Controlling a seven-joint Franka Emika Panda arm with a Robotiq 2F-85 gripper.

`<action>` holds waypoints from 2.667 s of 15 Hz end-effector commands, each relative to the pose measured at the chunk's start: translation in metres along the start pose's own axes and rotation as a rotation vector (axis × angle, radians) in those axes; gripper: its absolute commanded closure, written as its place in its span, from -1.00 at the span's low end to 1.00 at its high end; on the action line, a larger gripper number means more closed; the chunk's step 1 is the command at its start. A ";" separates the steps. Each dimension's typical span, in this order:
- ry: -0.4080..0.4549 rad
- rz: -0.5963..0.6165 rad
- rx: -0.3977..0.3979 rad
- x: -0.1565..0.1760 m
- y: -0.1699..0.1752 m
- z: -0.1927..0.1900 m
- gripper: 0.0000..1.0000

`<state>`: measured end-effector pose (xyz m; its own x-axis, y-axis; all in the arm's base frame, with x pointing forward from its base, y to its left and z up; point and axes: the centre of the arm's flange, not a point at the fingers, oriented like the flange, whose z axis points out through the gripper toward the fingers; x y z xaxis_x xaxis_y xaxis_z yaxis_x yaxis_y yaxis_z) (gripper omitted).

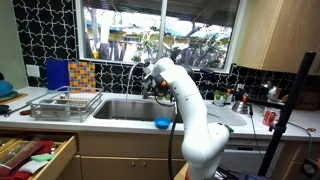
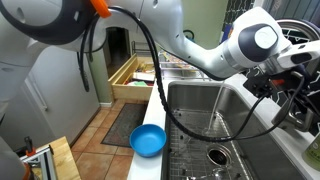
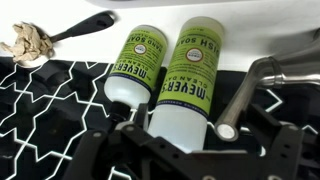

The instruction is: Open the tap, pick up the blue bowl and fetch some water, put the blue bowl back on the kitchen counter in front of the sink

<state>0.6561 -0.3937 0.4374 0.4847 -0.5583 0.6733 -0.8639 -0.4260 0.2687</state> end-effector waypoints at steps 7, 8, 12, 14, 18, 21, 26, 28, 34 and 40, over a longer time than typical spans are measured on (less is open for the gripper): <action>-0.323 -0.015 0.117 -0.028 -0.010 -0.048 -1.00; -0.363 -0.047 0.117 -0.035 -0.011 -0.054 -1.00; -0.529 -0.152 0.095 -0.062 -0.003 -0.069 -1.00; -0.589 -0.166 0.080 -0.073 0.008 -0.072 -1.00; -0.574 -0.168 0.054 -0.070 0.000 -0.070 -1.00; -0.581 -0.160 0.068 -0.076 0.007 -0.075 -1.00; -0.749 -0.271 0.174 -0.129 0.001 -0.128 -1.00; -0.809 -0.314 0.198 -0.154 0.003 -0.147 -1.00; -0.887 -0.409 0.394 -0.214 0.017 -0.183 -1.00; -0.987 -0.400 0.334 -0.261 0.049 -0.183 -1.00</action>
<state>0.5004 -0.1443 0.4102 0.7664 -0.5801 -0.2759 -0.5909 -0.8051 0.0512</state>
